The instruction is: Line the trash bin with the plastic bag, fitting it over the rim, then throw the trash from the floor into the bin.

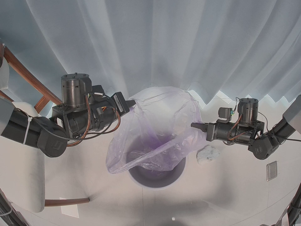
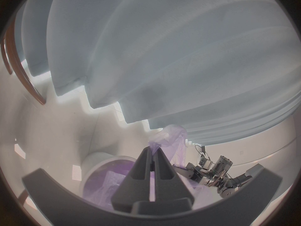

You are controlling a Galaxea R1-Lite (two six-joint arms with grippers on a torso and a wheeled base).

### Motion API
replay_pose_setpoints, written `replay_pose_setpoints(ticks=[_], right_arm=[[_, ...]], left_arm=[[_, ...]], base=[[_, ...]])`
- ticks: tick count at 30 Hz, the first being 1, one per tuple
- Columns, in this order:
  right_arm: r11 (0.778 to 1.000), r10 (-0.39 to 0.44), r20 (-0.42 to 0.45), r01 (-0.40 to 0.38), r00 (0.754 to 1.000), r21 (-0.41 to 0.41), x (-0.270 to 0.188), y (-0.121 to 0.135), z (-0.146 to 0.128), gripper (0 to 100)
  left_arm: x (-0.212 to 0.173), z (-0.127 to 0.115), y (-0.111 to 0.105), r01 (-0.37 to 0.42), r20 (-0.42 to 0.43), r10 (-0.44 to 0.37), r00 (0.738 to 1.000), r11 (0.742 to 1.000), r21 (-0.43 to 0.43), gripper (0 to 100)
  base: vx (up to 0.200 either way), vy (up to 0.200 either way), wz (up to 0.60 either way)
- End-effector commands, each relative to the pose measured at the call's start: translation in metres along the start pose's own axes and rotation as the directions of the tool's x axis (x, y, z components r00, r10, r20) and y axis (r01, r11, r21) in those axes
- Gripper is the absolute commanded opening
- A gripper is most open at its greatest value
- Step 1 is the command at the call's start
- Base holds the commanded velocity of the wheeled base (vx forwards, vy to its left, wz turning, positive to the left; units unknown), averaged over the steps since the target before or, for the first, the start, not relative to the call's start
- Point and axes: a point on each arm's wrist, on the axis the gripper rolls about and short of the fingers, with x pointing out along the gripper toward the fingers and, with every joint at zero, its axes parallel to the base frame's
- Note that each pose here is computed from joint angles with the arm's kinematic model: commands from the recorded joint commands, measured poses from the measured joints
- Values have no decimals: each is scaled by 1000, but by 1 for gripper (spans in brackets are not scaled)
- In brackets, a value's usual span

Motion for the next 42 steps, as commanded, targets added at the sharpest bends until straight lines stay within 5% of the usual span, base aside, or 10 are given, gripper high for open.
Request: replay_pose_setpoints(ticks=[1, 8, 16, 17, 21, 24, 30, 34, 40, 42], right_arm=[[1000, -16, -7, 16, 1000, 5, 18, -18, -4, 0], [999, -26, -34, 25, 999, -26, 39, -36, -20, 0], [995, -49, 21, 50, 999, -82, 48, -64, -40, 0], [995, -49, 21, 50, 999, -82, 48, -64, -40, 100], [999, -43, 105, 46, 994, -29, 34, -59, -17, 100], [995, -34, 147, 19, 989, 103, 14, -48, 2, 100], [966, -8, 173, -37, 985, 257, -37, -22, 28, 100], [941, -52, 85, 21, 995, 337, -56, -22, 25, 100], [920, -83, 36, 63, 996, 387, -76, -10, 46, 100], [900, -50, -94, 85, 994, 426, -84, 17, 39, 100]], left_arm=[[4, 3, 19, -49, 3, 49, 999, 999, 17, 0], [9, -8, 52, -145, -25, 149, 988, 982, 120, 0], [1, -29, 62, -181, -94, 193, 977, 977, 115, 0], [1, -29, 62, -181, -94, 193, 977, 977, 115, 0], [-1, -27, 57, -174, -83, 184, 979, 977, 120, 0], [-10, -25, 45, -148, -72, 158, 985, 981, 128, 0], [-37, -51, 17, -73, -153, 97, 983, 986, 151, 0], [-45, -76, 26, -84, -231, 130, 964, 977, 197, 0], [-43, -69, 24, -71, -185, 109, 977, 977, 201, 0], [-42, -67, 22, -54, -157, 87, 984, 977, 205, 0]], base=[[0, 0, 0], [0, 0, 0], [0, 0, 0], [0, 0, 0], [0, 0, 0], [0, 0, 0], [0, 0, 0], [0, 0, 0], [0, 0, 0], [0, 0, 0]])
